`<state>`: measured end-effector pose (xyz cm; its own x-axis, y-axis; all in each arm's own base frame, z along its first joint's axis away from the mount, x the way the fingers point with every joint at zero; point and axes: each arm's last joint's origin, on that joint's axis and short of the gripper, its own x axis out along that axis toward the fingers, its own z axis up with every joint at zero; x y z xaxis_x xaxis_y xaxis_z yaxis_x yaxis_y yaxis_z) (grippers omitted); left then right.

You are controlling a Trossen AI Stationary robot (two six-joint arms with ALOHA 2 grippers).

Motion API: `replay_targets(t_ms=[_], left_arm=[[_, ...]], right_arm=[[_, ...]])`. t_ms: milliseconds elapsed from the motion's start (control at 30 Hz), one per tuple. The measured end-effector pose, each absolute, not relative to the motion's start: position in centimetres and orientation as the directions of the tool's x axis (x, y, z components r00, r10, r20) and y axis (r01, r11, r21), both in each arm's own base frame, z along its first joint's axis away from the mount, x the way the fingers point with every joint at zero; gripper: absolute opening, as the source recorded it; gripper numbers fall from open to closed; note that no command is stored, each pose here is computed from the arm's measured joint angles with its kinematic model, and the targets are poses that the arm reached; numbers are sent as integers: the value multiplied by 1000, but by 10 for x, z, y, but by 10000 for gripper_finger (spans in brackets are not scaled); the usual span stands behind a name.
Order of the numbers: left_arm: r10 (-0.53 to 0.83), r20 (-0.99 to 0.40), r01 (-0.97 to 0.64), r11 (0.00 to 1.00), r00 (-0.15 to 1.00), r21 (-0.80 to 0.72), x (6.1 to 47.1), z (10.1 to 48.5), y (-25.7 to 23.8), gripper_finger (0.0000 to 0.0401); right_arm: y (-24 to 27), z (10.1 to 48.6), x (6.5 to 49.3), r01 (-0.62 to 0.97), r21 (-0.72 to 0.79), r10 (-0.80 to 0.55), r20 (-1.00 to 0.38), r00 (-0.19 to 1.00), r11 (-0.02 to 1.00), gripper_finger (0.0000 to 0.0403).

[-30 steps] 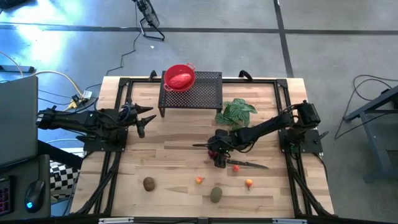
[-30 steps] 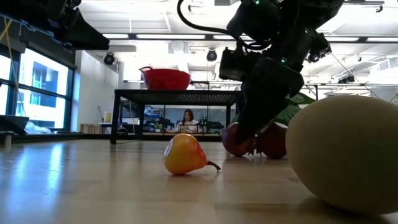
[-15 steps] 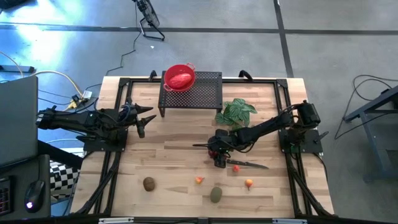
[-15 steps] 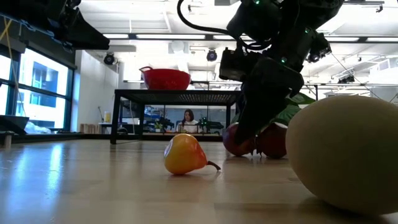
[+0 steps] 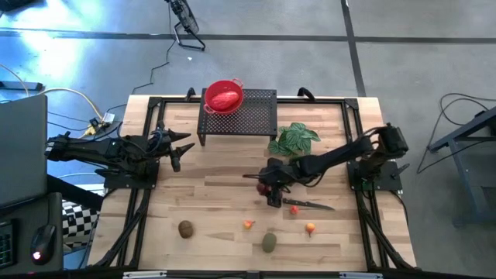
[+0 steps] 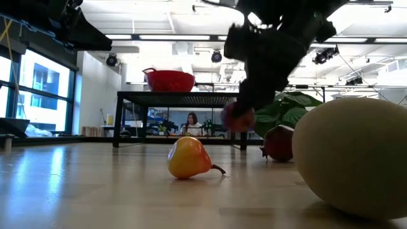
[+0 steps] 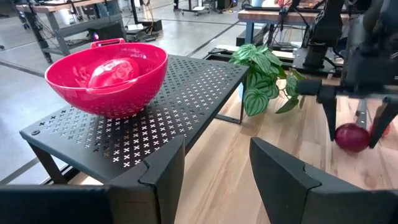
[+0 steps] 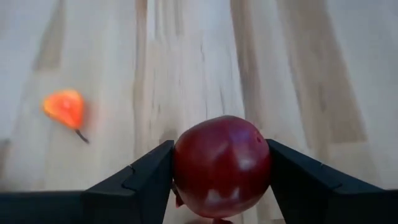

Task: Pick & Place Fruit
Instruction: Put the left red pomegranate in the red strainer bowl on the shelf

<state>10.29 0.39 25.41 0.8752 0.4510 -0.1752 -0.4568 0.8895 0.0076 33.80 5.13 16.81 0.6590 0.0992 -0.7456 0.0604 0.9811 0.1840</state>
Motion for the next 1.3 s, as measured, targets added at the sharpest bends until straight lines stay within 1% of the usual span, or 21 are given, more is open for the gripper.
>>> replay_targets(t_ms=[133, 233, 367, 433, 600, 800, 1033, 1133, 1300], left_arm=[[451, -175, -457, 889, 875, 7, 103, 254, 4, 175], [451, -175, -457, 889, 875, 7, 103, 254, 4, 175], [451, -175, -457, 889, 875, 8, 103, 254, 4, 175], [451, -175, -457, 889, 875, 7, 103, 254, 4, 175], [451, -175, -457, 889, 875, 7, 103, 254, 4, 175], [451, -175, -457, 890, 875, 7, 103, 254, 4, 175], [451, -175, -457, 889, 875, 7, 103, 254, 4, 175], [451, -175, -457, 889, 875, 8, 103, 254, 4, 175], [451, -177, -457, 890, 875, 9, 103, 254, 4, 175]], right_arm=[[44, 192, 336, 59, 186, 84, -676, 732, 981, 229], [37, 211, 333, 84, 158, 30, -612, 790, 984, 229], [22, 239, 332, 124, 108, -59, -476, 877, 986, 229], [15, 253, 332, 132, 86, -88, -387, 918, 988, 229], [-3, 272, 334, 155, 58, -137, -236, 962, 986, 229], [-23, 292, 340, 227, 17, -221, -171, 960, 974, 229], [-51, 329, 343, 295, -42, -298, -86, 951, 954, 229], [-66, 336, 350, 302, -36, -304, -75, 950, 953, 229], [-92, 328, 377, 277, -21, -278, -112, 954, 961, 229]])
